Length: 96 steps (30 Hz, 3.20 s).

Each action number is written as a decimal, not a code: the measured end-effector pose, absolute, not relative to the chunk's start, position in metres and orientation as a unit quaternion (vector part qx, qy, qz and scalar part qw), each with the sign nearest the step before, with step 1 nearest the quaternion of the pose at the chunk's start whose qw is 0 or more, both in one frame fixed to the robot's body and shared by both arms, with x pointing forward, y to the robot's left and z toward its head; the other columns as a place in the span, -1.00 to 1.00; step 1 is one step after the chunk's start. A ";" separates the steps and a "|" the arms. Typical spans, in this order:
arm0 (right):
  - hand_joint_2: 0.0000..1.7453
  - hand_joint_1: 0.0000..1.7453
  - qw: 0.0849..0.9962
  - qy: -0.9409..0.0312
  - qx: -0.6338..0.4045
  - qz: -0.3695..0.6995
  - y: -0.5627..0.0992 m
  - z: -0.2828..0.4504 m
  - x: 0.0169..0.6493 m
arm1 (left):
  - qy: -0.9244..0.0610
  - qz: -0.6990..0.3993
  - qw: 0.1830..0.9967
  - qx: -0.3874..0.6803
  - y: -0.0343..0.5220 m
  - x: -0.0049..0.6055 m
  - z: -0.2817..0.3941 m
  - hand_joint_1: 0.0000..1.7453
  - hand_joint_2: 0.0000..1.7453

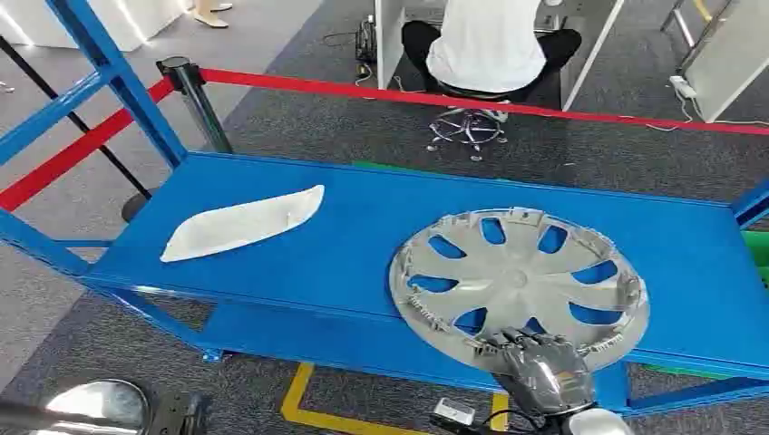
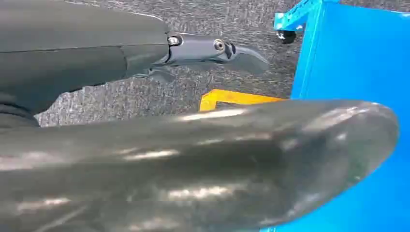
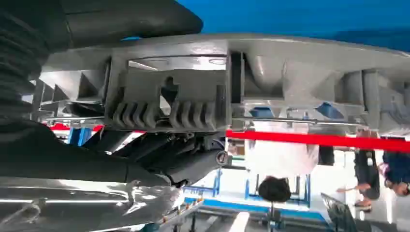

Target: Take the parts from the cabinet and place them on the table.

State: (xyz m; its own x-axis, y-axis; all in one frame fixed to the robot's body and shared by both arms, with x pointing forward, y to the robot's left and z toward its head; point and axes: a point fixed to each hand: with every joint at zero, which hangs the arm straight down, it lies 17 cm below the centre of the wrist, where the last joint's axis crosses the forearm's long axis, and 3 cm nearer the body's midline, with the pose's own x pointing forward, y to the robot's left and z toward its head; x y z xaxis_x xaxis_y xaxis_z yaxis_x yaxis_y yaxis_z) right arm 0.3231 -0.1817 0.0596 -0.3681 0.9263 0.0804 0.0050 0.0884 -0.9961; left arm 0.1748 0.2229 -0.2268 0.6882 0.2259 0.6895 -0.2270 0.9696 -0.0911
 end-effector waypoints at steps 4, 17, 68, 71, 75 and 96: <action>1.00 1.00 0.408 -0.617 -0.383 0.554 -0.179 0.063 0.322 | -0.375 0.122 0.919 0.001 0.223 0.175 -0.227 -1.00 -1.00; 1.00 1.00 0.342 -0.698 -0.401 0.484 -0.162 0.126 0.305 | -0.382 0.118 0.917 0.009 0.225 0.175 -0.226 -1.00 1.00; 1.00 1.00 0.360 -0.802 -0.319 0.355 -0.150 0.171 0.287 | -0.378 0.108 0.918 0.042 0.233 0.176 -0.227 -1.00 1.00; 1.00 1.00 0.361 -0.802 -0.319 0.353 -0.150 0.171 0.287 | -0.382 0.108 0.917 0.042 0.233 0.182 -0.226 -1.00 1.00; 1.00 1.00 0.370 -0.799 -0.317 0.353 -0.152 0.167 0.285 | -0.374 0.106 0.920 0.043 0.233 0.175 -0.229 -1.00 1.00; 1.00 1.00 0.389 -0.797 -0.315 0.340 -0.154 0.163 0.284 | -0.367 0.100 0.924 0.047 0.235 0.169 -0.231 -1.00 1.00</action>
State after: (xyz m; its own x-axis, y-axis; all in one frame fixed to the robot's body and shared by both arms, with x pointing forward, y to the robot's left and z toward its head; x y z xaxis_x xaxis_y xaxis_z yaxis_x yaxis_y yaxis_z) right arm 0.2843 -0.1541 0.1629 -0.5000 0.7654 0.4053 0.2369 0.5710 -0.7860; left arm 0.1691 0.2346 -0.2313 0.7102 0.1501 0.6878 -0.2185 0.9758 0.0126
